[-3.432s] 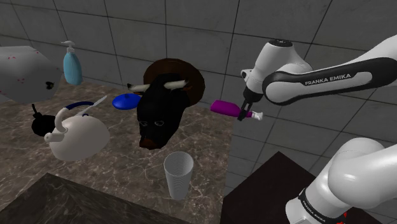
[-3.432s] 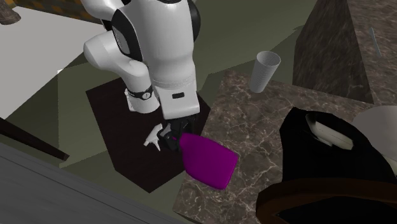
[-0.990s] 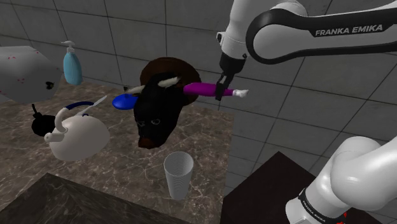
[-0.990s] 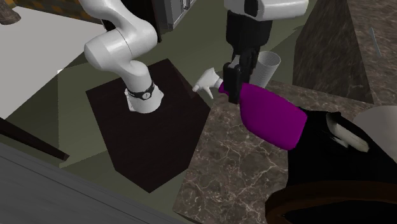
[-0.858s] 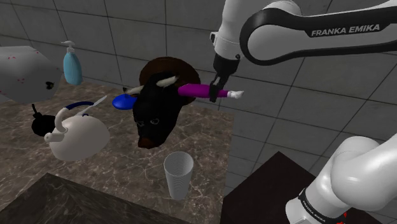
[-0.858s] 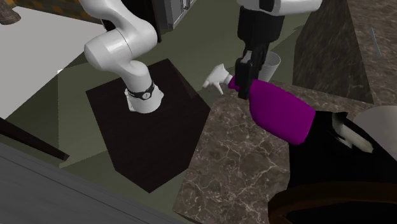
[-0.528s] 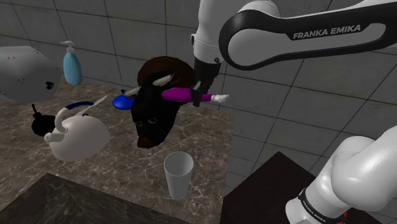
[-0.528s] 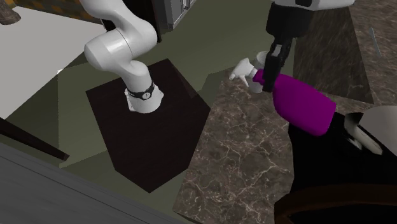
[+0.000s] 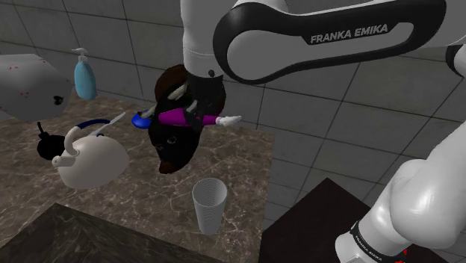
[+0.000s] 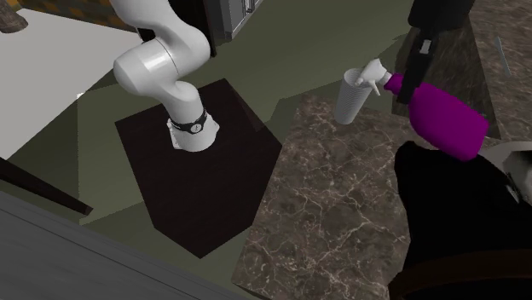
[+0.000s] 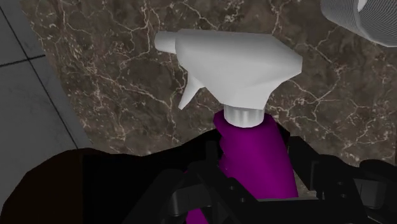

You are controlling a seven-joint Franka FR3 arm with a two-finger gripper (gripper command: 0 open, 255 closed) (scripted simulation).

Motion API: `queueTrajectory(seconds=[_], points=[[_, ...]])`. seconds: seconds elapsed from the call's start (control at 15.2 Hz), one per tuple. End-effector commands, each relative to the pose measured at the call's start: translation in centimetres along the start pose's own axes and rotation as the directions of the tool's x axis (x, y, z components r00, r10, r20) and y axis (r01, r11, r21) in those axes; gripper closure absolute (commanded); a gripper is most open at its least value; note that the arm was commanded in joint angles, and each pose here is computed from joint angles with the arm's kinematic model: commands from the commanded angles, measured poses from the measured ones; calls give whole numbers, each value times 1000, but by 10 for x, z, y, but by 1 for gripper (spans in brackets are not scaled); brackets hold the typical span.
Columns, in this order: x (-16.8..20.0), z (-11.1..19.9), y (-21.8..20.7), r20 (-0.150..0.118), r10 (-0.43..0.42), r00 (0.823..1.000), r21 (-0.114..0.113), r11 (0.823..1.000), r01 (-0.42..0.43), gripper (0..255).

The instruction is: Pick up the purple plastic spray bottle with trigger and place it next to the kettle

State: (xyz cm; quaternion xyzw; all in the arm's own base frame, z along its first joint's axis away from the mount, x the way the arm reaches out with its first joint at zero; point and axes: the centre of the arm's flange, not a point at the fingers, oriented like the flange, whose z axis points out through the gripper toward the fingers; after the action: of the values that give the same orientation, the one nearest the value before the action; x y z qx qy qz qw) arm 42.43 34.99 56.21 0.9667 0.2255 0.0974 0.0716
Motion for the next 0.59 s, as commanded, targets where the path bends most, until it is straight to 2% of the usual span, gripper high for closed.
queueTrajectory(seconds=[0.0,0.53], points=[[18,-1,-26,-1,2,1000,1,1000,-2,255],[71,-1,-100,-1,2,1000,1,1000,-2,255]])
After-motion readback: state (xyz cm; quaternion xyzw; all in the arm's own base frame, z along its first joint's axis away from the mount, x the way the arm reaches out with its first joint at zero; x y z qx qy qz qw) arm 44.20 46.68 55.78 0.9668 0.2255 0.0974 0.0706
